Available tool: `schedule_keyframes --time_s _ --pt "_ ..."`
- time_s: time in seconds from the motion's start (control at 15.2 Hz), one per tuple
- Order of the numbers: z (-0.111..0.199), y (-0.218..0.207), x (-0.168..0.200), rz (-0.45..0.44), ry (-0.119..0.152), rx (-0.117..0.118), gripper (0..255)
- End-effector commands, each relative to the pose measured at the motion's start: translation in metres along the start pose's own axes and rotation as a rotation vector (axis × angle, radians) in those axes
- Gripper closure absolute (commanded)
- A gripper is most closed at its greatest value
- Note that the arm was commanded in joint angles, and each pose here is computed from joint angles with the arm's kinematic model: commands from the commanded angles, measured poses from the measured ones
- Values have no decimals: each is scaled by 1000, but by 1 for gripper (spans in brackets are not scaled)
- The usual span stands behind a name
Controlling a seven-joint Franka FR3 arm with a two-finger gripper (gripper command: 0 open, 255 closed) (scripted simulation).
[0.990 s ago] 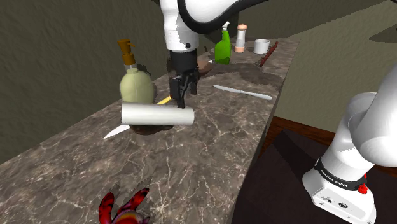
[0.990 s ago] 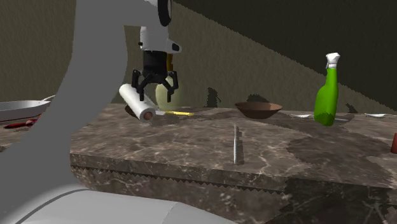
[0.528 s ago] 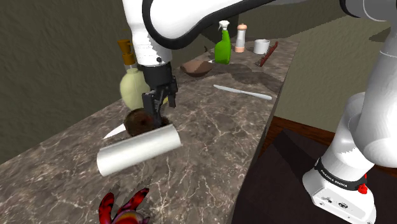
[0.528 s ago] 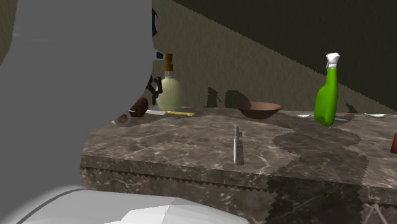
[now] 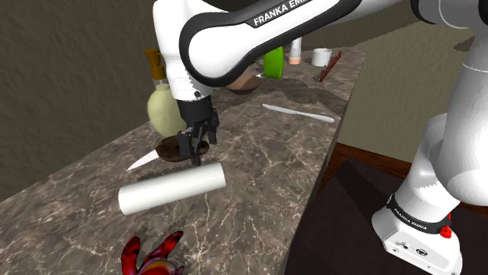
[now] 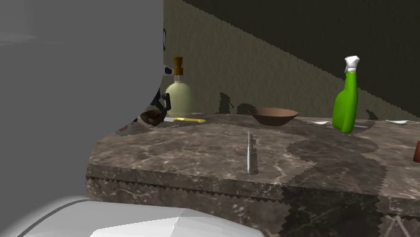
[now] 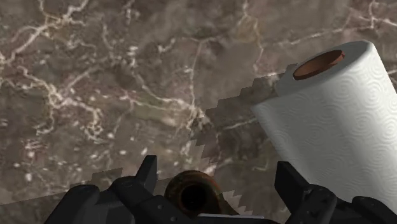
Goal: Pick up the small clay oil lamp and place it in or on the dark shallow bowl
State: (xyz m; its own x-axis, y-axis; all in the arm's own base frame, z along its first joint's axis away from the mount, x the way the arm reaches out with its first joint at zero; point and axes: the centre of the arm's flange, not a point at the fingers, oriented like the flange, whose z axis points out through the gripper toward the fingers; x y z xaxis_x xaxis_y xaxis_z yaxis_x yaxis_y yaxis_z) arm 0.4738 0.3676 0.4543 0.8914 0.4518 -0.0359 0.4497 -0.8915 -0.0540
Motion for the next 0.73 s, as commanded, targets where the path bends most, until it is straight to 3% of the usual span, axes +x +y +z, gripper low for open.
schedule_keyframes --time_s 0.0,0.33,0.4,0.66 --pt "2 0 0 0 0 0 0" --pt "2 0 0 0 0 0 0" --pt "2 0 0 0 0 0 255" --pt "2 0 0 0 0 0 255"
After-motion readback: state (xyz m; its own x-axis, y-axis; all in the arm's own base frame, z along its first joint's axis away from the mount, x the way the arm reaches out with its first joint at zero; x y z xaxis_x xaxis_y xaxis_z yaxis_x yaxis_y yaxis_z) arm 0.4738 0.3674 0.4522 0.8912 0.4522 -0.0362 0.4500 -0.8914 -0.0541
